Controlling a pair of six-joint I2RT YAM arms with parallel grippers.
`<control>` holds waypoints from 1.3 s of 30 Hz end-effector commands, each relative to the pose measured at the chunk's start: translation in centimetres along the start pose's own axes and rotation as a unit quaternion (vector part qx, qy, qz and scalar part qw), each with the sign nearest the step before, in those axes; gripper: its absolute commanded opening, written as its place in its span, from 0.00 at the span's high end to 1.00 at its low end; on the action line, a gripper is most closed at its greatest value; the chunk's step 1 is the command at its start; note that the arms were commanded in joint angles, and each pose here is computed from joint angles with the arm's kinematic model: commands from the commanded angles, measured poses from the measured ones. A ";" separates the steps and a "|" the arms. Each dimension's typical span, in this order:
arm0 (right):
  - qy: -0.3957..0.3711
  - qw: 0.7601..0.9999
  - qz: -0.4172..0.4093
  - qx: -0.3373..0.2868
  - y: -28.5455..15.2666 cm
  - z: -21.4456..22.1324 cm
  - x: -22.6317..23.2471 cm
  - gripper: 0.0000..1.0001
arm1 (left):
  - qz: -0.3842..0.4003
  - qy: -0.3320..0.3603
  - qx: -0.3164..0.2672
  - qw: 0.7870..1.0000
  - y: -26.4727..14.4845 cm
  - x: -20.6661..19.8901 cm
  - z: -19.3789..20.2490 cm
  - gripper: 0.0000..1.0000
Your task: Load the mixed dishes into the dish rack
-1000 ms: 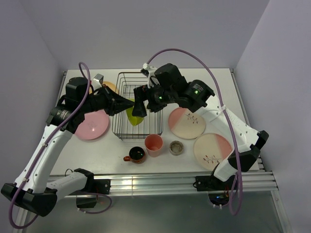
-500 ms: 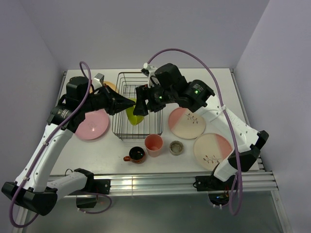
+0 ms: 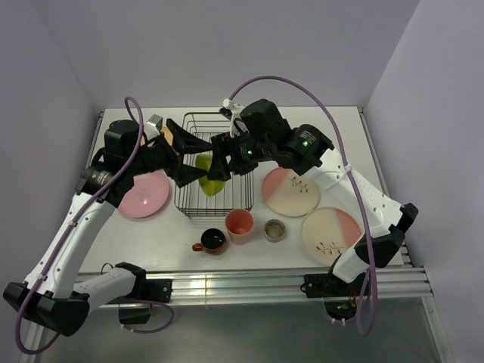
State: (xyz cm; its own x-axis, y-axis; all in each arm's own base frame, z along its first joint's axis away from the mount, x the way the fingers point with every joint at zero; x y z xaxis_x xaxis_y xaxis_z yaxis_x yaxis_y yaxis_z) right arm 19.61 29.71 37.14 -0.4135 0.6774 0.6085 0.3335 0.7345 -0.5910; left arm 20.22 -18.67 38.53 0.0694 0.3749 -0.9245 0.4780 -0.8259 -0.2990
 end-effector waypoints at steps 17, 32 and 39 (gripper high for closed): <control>-0.090 0.974 0.206 -0.038 5.0 -2.2 -5.8 1.00 | -0.332 -0.062 -0.303 0.891 -10.3 4.5 -2.7 0.01; -0.169 0.887 0.425 -0.063 13.7 -3.0 -11.3 1.00 | -0.373 -0.032 -0.142 0.916 -7.8 9.9 1.3 0.06; -0.201 0.856 0.475 -0.046 17.0 -1.1 -12.4 1.00 | -0.389 -0.024 -0.071 0.918 -7.1 12.7 3.2 0.24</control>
State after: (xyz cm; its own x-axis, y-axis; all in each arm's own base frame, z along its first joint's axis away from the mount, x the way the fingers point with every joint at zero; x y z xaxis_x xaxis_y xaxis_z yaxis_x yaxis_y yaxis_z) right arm 31.30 32.85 18.66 -0.2203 0.9219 -0.3186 0.6674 -0.0958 -0.7385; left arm 15.80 -9.18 28.62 -0.4437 0.7740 -0.4518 0.5045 -0.2010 -0.8397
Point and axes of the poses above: each gripper's point midway between its finger pads, its own y axis out along the fingers, its own x axis along the line the jaws close on, z = x × y, the point moved 6 cm from there along -y, back along the fingers, and after that the axes turned 15 degrees about y, right-handed, at the moved point
